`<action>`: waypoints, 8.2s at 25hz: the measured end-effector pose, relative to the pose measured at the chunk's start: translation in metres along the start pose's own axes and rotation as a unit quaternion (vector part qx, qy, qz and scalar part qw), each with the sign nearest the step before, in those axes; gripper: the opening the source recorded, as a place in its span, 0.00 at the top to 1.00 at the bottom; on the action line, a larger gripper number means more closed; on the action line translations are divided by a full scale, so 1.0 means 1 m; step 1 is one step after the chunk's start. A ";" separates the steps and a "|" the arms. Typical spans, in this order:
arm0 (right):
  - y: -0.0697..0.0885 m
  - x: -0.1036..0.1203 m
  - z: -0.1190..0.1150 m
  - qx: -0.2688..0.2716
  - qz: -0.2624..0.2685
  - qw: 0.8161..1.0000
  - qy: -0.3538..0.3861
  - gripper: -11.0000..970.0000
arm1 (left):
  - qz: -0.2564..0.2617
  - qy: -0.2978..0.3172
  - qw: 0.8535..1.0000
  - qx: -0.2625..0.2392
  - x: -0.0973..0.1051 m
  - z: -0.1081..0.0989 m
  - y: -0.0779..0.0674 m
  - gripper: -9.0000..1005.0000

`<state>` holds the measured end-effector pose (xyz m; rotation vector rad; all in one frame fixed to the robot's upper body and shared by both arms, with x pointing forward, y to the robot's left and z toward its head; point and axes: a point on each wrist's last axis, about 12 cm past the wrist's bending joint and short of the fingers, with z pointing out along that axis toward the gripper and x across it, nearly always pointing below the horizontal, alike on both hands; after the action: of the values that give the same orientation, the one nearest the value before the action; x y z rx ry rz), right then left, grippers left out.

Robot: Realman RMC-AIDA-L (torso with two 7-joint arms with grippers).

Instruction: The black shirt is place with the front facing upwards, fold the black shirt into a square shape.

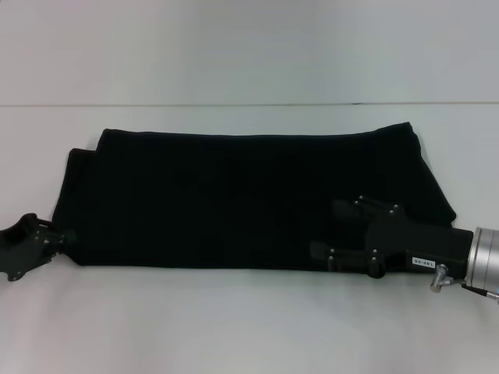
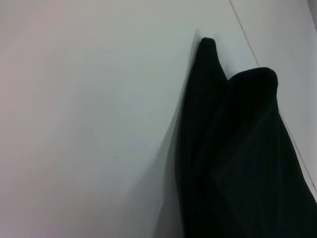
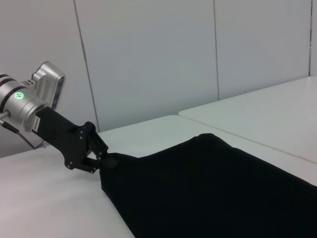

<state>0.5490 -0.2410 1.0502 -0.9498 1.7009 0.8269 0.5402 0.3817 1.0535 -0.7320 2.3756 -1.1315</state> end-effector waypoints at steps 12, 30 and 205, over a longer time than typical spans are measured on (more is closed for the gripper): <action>-0.001 0.002 -0.003 0.007 0.004 1.000 -0.003 0.06 | 0.014 -0.021 1.000 -0.003 -0.008 -0.010 0.001 0.92; -0.003 0.013 -0.025 0.049 0.029 0.998 -0.016 0.06 | 0.023 -0.111 0.994 -0.006 -0.052 -0.062 -0.002 0.92; 0.028 0.053 -0.081 0.105 0.032 0.993 -0.053 0.06 | 0.224 0.078 0.970 0.053 0.035 0.132 -0.134 0.89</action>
<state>0.4789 -0.3090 1.0258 -0.7001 1.6959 0.7103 0.6241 0.2117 1.0783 -0.0584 2.4122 -1.1328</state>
